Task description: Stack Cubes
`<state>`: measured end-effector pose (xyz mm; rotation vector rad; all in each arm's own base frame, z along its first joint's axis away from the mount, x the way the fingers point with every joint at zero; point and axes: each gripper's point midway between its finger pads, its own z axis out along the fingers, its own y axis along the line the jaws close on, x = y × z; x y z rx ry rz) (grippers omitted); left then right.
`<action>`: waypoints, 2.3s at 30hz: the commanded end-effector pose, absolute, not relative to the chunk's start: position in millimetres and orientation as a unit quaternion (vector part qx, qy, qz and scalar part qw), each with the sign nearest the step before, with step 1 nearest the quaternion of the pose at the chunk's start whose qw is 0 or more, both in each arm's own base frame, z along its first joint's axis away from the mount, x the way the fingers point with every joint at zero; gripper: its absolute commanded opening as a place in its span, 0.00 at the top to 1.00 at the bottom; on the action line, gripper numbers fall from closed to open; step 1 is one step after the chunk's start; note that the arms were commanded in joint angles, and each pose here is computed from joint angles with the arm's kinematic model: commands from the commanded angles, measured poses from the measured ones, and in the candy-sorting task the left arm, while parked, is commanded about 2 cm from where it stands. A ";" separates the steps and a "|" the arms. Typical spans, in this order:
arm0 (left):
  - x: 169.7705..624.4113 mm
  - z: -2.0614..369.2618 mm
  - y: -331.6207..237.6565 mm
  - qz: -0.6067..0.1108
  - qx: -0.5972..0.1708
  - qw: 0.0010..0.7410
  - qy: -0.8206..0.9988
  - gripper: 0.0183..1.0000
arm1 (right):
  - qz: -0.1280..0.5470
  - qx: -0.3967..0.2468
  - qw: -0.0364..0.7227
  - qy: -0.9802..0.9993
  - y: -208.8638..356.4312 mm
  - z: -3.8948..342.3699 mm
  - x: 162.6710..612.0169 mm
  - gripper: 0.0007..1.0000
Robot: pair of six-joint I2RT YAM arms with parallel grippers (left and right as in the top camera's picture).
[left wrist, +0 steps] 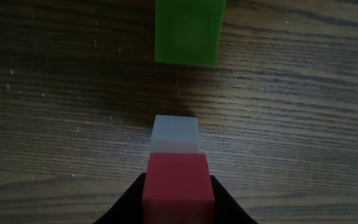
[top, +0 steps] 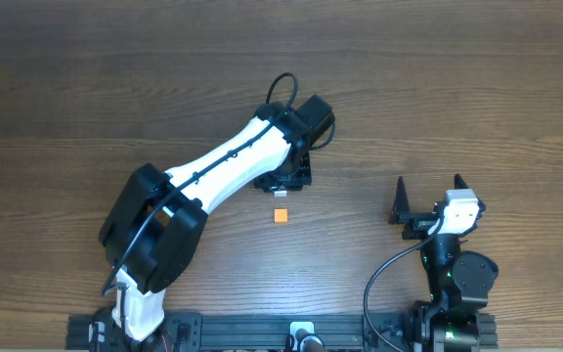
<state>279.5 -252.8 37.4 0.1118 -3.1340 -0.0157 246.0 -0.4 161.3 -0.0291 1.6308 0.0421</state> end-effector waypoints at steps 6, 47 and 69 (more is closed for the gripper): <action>284.1 32.3 -248.1 -0.005 0.050 0.010 -0.999 0.86 | 0.020 -0.012 0.684 0.729 0.0 159.6 245.8 0.01; 272.8 20.5 -246.6 -0.005 0.037 0.026 -0.999 0.85 | 0.020 -0.012 0.684 0.729 -0.1 159.5 245.8 0.01; 274.8 20.4 -247.4 -0.004 0.037 0.022 -0.999 0.81 | 0.020 -0.012 0.684 0.729 0.0 159.5 245.8 0.01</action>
